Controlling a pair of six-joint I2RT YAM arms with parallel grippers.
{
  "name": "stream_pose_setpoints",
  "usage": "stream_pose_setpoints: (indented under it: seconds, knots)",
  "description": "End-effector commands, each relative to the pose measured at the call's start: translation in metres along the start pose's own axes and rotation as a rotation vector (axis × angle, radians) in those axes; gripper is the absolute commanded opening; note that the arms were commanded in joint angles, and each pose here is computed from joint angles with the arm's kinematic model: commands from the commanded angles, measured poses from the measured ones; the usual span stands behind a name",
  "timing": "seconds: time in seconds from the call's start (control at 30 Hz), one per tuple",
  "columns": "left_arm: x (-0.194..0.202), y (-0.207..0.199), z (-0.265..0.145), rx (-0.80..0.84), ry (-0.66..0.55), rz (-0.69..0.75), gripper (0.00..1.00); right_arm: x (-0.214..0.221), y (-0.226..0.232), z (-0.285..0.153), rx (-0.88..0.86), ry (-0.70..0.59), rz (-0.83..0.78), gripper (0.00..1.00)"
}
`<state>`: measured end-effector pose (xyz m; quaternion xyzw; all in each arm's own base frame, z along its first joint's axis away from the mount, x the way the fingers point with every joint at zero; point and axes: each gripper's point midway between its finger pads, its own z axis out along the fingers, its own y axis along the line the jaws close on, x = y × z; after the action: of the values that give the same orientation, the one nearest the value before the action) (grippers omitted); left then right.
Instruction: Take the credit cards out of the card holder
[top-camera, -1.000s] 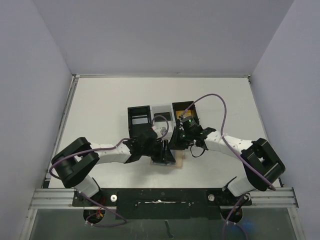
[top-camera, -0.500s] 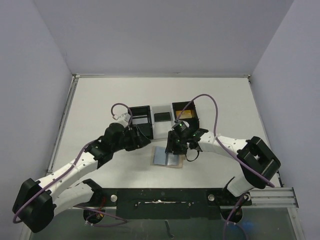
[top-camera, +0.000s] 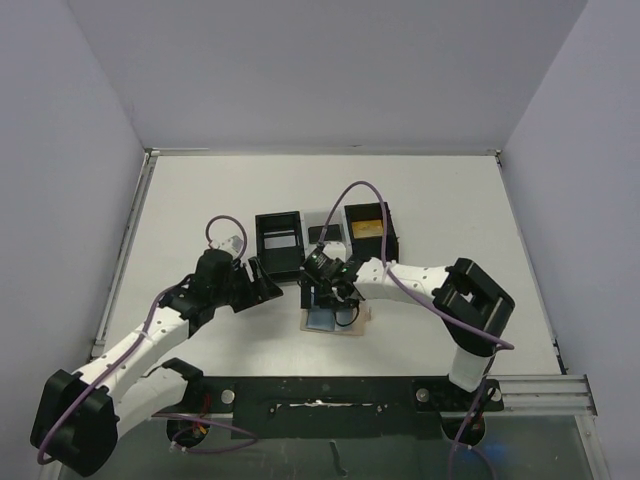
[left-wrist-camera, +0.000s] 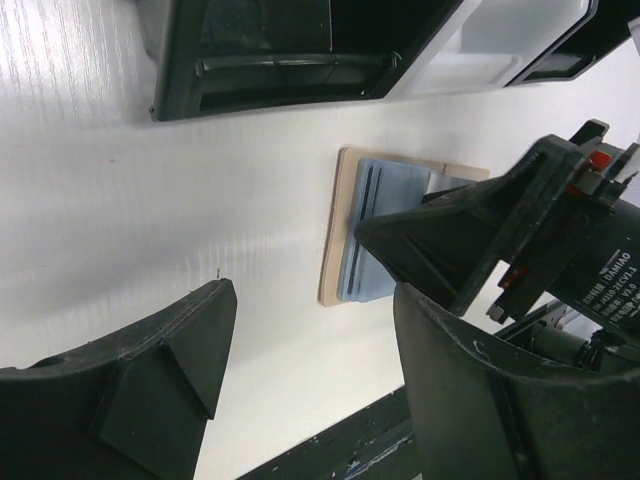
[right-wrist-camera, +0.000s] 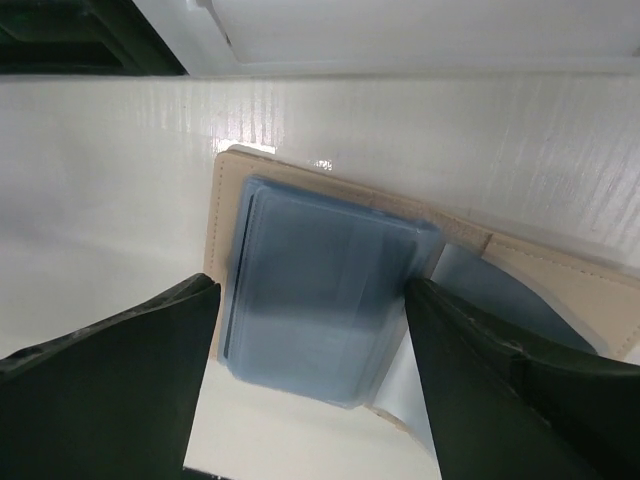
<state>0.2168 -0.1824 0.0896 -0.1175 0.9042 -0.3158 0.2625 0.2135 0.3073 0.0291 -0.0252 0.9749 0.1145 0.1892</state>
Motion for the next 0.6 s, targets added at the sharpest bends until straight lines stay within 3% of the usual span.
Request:
stream_pose_setpoints:
  seconds: [0.0,0.1,0.2,0.37,0.47,0.57]
  knots:
    - [-0.001,-0.007,-0.008,0.045,-0.013,0.008,0.64,0.0,-0.005,0.001,0.098,-0.016,-0.027,0.76]
    - [0.0,-0.006,-0.011,0.049,-0.016,0.003,0.64,0.008,-0.01,0.004,0.134,-0.006,-0.038,0.66]
    - [0.005,-0.007,-0.013,0.065,-0.007,-0.002,0.64,0.011,-0.002,0.003,0.064,-0.008,-0.038,0.58]
    - [0.013,-0.012,-0.015,0.114,0.019,0.002,0.64,0.012,0.019,-0.006,-0.133,-0.025,-0.024,0.63]
    - [0.015,-0.02,-0.017,0.163,0.03,0.002,0.64,0.011,0.02,-0.006,-0.167,-0.018,-0.01,0.66]
    - [0.015,-0.025,-0.017,0.19,0.031,0.005,0.64,0.011,0.019,-0.005,-0.18,-0.012,-0.001,0.59]
